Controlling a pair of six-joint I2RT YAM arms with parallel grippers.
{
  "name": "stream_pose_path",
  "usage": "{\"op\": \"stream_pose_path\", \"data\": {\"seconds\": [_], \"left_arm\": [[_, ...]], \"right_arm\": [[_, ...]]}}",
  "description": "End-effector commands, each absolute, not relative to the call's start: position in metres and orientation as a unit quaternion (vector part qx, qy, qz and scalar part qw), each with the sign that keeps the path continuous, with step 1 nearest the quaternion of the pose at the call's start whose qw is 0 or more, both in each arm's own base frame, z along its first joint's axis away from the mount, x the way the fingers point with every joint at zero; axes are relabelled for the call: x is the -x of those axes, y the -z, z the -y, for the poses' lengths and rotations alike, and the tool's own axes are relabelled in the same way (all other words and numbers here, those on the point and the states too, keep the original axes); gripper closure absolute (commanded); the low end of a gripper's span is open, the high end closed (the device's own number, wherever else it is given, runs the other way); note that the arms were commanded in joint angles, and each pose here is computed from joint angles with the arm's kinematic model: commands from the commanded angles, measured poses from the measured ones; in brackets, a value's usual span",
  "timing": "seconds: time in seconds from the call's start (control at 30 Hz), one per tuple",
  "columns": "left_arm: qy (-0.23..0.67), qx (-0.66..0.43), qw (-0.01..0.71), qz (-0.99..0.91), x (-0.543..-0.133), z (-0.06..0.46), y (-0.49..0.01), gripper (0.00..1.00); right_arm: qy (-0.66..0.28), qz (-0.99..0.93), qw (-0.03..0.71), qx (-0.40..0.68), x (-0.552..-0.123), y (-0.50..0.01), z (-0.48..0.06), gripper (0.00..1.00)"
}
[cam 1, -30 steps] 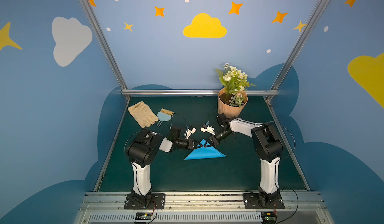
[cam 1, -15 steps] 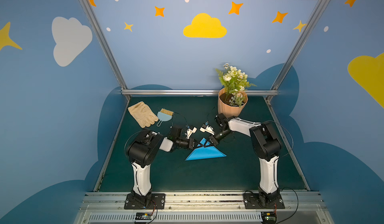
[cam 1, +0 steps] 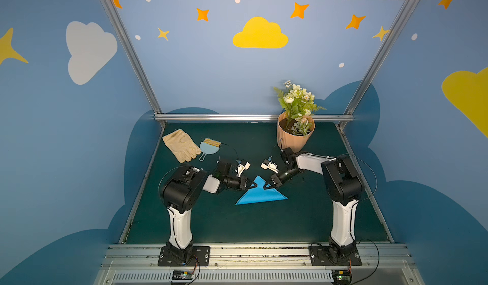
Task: Fold the square paper diagonally
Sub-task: Fold the paper at the center of the board.
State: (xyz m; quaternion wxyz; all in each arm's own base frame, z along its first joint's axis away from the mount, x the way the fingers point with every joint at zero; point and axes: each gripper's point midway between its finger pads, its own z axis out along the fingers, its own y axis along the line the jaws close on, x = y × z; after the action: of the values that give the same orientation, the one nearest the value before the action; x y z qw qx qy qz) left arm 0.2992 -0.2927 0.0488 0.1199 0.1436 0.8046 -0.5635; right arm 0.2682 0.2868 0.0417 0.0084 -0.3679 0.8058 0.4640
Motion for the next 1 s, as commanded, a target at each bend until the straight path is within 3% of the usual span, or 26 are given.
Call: {"op": "stream_pose_path", "data": {"seconds": [0.0, 0.1, 0.43, 0.97], "left_arm": [[0.564, -0.155, 0.128, -0.801, -0.3025, 0.2937, -0.0527, 0.97], [0.564, -0.154, 0.127, -0.801, -0.3025, 0.2935, -0.0526, 0.97], [0.564, -0.155, 0.133, -0.8, -0.305, 0.2935, -0.058, 0.75], [0.561, -0.158, 0.131, -0.802, -0.3054, 0.2939, -0.0591, 0.74]], "right_arm": [[-0.474, -0.802, 0.03, 0.362, -0.2748, -0.0547, -0.2885, 0.9], [-0.476, -0.802, 0.033, 0.358, -0.2776, -0.056, -0.287, 1.0], [-0.472, -0.802, 0.027, 0.365, -0.2776, -0.0541, -0.2902, 1.0], [-0.459, -0.802, 0.03, 0.38, -0.2813, -0.0606, -0.2944, 1.0]]}}
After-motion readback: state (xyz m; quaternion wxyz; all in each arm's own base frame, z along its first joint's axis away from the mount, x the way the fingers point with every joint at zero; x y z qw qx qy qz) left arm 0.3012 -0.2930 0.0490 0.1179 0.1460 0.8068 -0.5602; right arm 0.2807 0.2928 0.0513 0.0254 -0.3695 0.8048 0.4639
